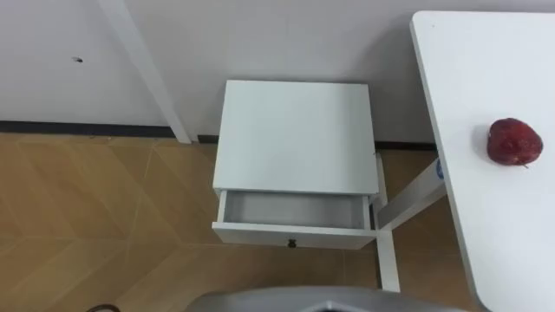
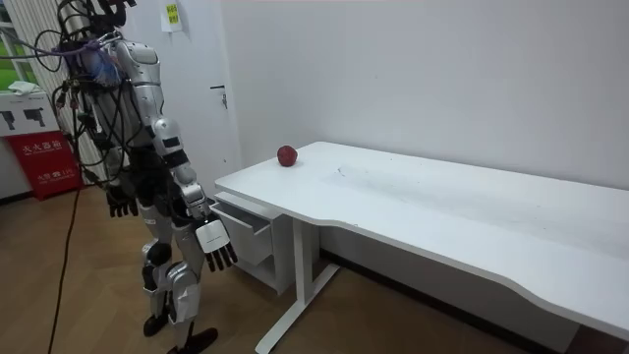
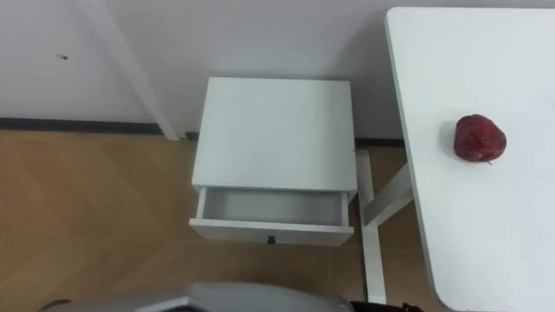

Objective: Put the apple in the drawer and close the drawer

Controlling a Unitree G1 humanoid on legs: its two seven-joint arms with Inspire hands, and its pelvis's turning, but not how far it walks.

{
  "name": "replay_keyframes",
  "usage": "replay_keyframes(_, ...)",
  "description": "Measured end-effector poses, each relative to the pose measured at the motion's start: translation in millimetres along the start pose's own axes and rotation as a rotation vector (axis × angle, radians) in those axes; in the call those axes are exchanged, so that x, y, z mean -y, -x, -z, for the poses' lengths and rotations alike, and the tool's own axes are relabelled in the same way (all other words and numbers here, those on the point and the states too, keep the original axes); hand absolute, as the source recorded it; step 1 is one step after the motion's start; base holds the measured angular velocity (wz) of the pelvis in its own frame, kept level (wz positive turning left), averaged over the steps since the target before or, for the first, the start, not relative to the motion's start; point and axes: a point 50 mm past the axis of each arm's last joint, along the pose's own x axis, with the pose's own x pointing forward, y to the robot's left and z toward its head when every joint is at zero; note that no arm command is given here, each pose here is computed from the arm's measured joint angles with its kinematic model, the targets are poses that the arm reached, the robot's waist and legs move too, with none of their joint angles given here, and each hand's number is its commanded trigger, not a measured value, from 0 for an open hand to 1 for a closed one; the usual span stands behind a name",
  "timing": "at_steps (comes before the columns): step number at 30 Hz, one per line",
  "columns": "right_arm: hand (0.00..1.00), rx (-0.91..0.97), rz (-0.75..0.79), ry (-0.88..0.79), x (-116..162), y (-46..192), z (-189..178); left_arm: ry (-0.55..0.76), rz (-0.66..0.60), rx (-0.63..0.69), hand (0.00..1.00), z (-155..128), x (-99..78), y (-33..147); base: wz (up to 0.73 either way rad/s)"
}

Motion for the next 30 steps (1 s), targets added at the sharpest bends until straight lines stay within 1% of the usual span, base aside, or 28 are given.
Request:
replay_keyframes(6, 0.00, -0.002, 0.010, -0.016, 0.0, 0.0, 0.1, 0.009, -0.002, -0.003, 0.00, 0.3, 0.2, 0.1, 0.00)
replay_keyframes(12, 0.00, -0.013, 0.010, -0.158, 0.2, 0.1, 1.5, 0.015, -0.003, 0.012, 0.00, -1.8, 1.2, 0.2, -0.02)
replay_keyframes(13, 0.00, -0.024, 0.016, -0.234, 1.4, 0.2, 4.9, 0.017, -0.003, 0.012, 0.00, -1.9, 1.0, 0.2, -0.05)
replay_keyframes(14, 0.00, -0.028, 0.019, -0.276, 1.8, 0.3, 5.9, 0.020, -0.004, 0.011, 0.00, -1.5, 0.6, 0.1, 0.00)
replay_keyframes(16, 0.00, -0.042, 0.041, -0.474, 6.6, 0.4, 9.3, 0.055, -0.017, 0.019, 0.00, -1.5, -2.1, -0.2, 0.00)
replay_keyframes(17, 0.00, -0.044, 0.049, -0.535, 7.9, 0.4, 9.3, 0.059, -0.026, 0.019, 0.00, -0.5, -2.8, -0.1, 0.00)
replay_keyframes(19, 0.00, -0.051, 0.080, -0.767, 13.1, 0.4, 9.3, 0.081, -0.051, 0.008, 0.00, 3.7, -4.6, 0.1, -0.02)
replay_keyframes(20, 0.00, -0.051, 0.086, -0.809, 14.0, 0.4, 8.8, 0.081, -0.053, 0.005, 0.00, 4.8, -4.8, 0.2, -0.12)
replay_keyframes(22, 0.00, -0.052, 0.119, -0.965, 19.0, 0.5, 6.6, 0.100, -0.056, -0.005, 0.00, 7.2, -5.1, 0.3, -0.15)
replay_keyframes(23, 0.00, -0.054, 0.130, -1.010, 20.4, 0.5, 6.4, 0.101, -0.057, -0.005, 0.00, 7.5, -5.3, 0.3, -0.12)
replay_keyframes(25, 0.00, -0.052, 0.166, -1.216, 27.0, 0.9, 3.0, 0.116, -0.059, -0.006, 0.00, 8.5, -6.4, 0.2, -0.15)
replay_keyframes(26, 0.00, -0.050, 0.177, -1.260, 28.5, 1.0, 1.9, 0.122, -0.062, -0.005, 0.00, 8.3, -7.3, 0.1, -0.09)
replay_keyframes(28, 0.00, -0.046, 0.222, -1.425, 35.1, 1.8, -2.3, 0.128, -0.070, -0.002, 0.00, 7.7, -10.1, -0.4, -0.04)
replay_keyframes(29, 0.00, -0.045, 0.230, -1.462, 37.0, 2.1, -3.1, 0.128, -0.072, 0.000, 0.00, 7.4, -10.9, -0.5, -0.03)
replay_keyframes(30, 0.00, -0.045, 0.251, -1.531, 41.5, 2.9, -4.4, 0.129, -0.078, 0.005, 0.00, 6.5, -12.7, -0.7, 0.00)
